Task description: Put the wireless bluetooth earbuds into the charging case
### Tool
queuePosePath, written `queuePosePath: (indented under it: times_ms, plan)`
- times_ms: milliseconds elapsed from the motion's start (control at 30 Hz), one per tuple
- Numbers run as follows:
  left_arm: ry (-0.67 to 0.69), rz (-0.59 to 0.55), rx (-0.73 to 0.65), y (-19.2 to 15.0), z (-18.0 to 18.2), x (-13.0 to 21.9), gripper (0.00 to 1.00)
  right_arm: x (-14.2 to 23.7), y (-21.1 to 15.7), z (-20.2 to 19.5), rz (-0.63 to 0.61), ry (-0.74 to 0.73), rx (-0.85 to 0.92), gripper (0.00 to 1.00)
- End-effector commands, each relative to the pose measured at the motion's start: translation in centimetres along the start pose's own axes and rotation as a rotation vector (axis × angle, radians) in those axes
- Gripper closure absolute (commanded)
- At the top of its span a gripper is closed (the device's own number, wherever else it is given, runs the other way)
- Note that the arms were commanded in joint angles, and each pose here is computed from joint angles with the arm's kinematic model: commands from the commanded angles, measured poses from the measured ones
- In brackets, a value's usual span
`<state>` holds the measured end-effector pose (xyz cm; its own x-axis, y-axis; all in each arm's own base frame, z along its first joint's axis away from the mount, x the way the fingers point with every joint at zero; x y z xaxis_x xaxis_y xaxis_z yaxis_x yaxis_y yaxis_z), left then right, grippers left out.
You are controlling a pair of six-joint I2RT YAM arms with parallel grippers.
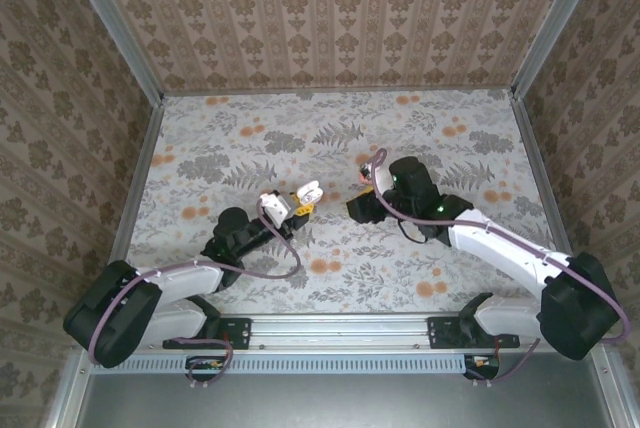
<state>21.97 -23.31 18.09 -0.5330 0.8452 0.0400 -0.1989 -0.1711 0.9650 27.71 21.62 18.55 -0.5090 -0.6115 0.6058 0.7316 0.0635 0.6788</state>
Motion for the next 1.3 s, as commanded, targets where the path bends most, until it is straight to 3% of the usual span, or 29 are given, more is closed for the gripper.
queuePosePath:
  times_ms: [0,233,400,600,867,1033,1267]
  plan:
    - [0.036,0.021,0.038,-0.1,0.9,-0.3,0.94,0.7,-1.1,-4.4,0.126,-0.239,-0.196,0.47]
    - [0.036,0.047,0.039,-0.3,1.1,-0.2,0.94,0.3,0.5,-9.8,0.254,-0.363,-0.268,0.47]
    - [0.042,0.081,0.037,-0.2,1.3,0.1,0.94,-0.6,1.4,-11.8,0.452,-0.401,-0.101,0.48]
    - [0.068,0.123,0.061,-0.2,1.8,0.5,0.94,-2.2,1.4,-13.6,0.619,-0.354,0.179,0.47]
    - [0.093,0.163,0.106,-0.7,2.4,0.8,0.94,-4.2,-0.2,-14.7,0.795,-0.165,0.413,0.44]
    - [0.104,0.176,0.115,-1.0,2.9,1.0,0.94,-5.2,-0.6,-15.0,0.833,-0.097,0.49,0.44]
    - [0.104,0.187,0.121,-1.2,3.3,1.1,0.94,-6.6,-0.9,-16.6,0.885,-0.112,0.507,0.48]
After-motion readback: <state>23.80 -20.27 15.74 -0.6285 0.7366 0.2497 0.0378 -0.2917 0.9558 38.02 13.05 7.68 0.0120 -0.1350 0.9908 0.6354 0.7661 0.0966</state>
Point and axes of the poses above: each hand's point on the last joint's axis, 136 mm out from that joint toward the fingers, its own x axis back along the fingers, its own z axis along the line the jaws close on, y = z × x, the point moved 3 cm from there along x, back along the fingers, and after that the axes turned 8 degrees about -x, right-handed, at the moved point
